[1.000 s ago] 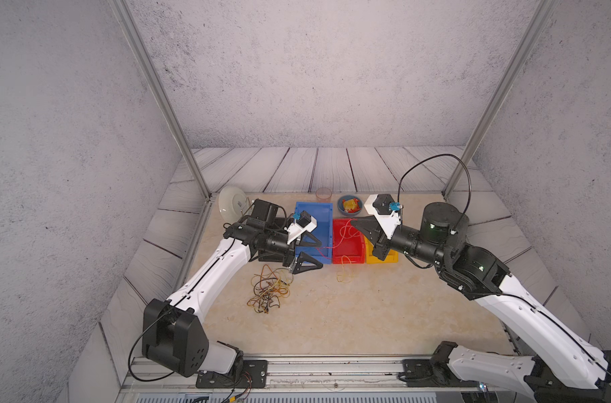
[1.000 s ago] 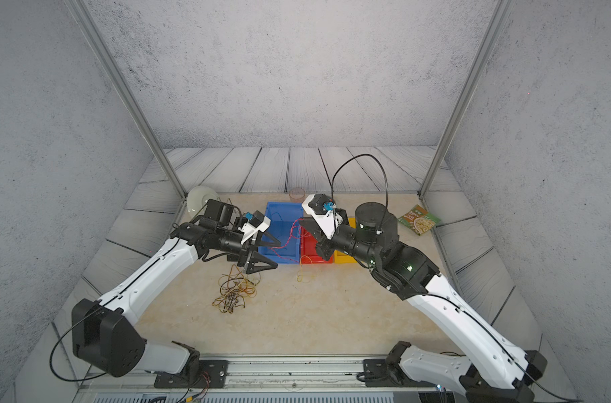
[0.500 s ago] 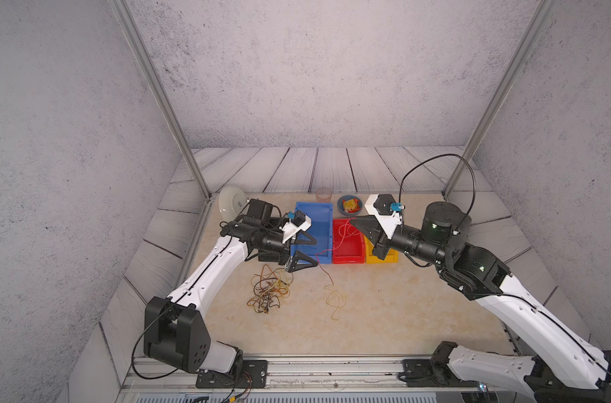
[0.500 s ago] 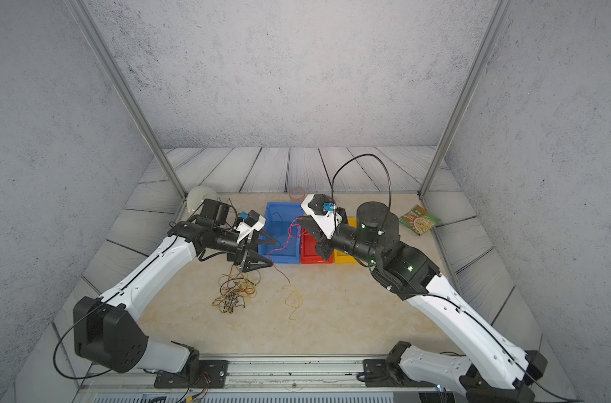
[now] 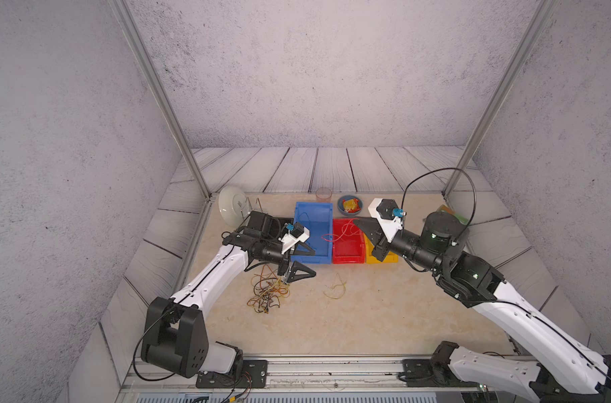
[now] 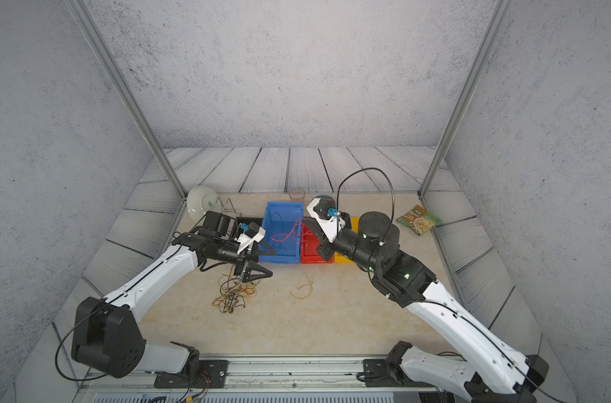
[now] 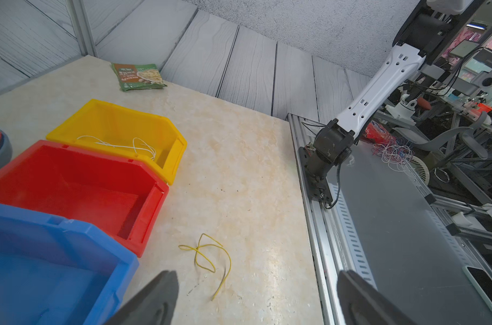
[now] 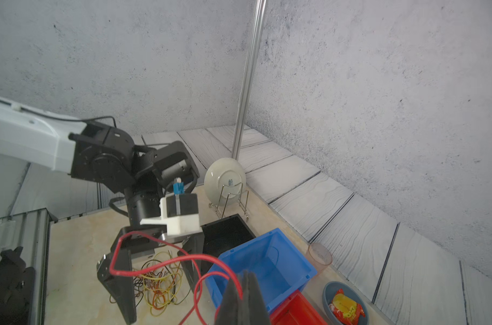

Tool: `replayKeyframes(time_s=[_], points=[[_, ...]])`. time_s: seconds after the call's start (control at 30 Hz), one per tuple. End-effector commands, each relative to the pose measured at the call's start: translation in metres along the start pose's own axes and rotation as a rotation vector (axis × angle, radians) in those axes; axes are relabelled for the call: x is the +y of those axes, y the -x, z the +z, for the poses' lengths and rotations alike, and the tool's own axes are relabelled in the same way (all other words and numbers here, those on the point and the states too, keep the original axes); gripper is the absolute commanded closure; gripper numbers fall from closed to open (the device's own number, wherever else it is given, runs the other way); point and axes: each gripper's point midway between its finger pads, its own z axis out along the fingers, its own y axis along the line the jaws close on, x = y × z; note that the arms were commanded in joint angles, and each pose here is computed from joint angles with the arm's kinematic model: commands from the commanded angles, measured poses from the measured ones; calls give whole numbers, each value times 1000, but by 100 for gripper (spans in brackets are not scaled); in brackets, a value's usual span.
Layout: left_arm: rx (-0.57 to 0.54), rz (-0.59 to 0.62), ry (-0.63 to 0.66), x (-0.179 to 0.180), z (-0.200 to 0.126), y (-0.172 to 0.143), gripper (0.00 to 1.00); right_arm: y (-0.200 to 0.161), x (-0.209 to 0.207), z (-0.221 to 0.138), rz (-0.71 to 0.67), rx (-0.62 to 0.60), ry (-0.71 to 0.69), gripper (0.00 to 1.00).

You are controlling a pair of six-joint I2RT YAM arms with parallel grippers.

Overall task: Untangle and sort cables by color
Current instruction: Pick up the cable at the center of the board, then place the cable in the bin.

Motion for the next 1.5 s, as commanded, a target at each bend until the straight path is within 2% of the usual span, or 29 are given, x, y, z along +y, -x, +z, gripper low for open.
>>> replayKeyframes(time_s=[0.0,0.3,0.5,0.67,0.8,1.0,1.3,1.47], points=[[7,23,17,0,-3,-3,5,-15,-5,12,27,-10,-43,100],[37,-6,160,22,-29,-16,6,-56,-48,30,34,224,-253,100],[46,-42,278,34,-60,-25,6,-82,-81,45,168,328,-463,100],[74,-52,335,37,-73,-33,6,-109,-117,44,360,433,-763,100],[98,-62,359,37,-78,-40,6,-129,-136,39,407,513,-941,100],[143,-87,418,37,-92,-47,6,-169,-133,47,537,560,-994,100],[134,-108,440,35,-102,-51,6,-241,-113,63,751,671,-1042,100],[142,-116,438,34,-101,-55,6,-271,-109,73,776,713,-1073,100]])
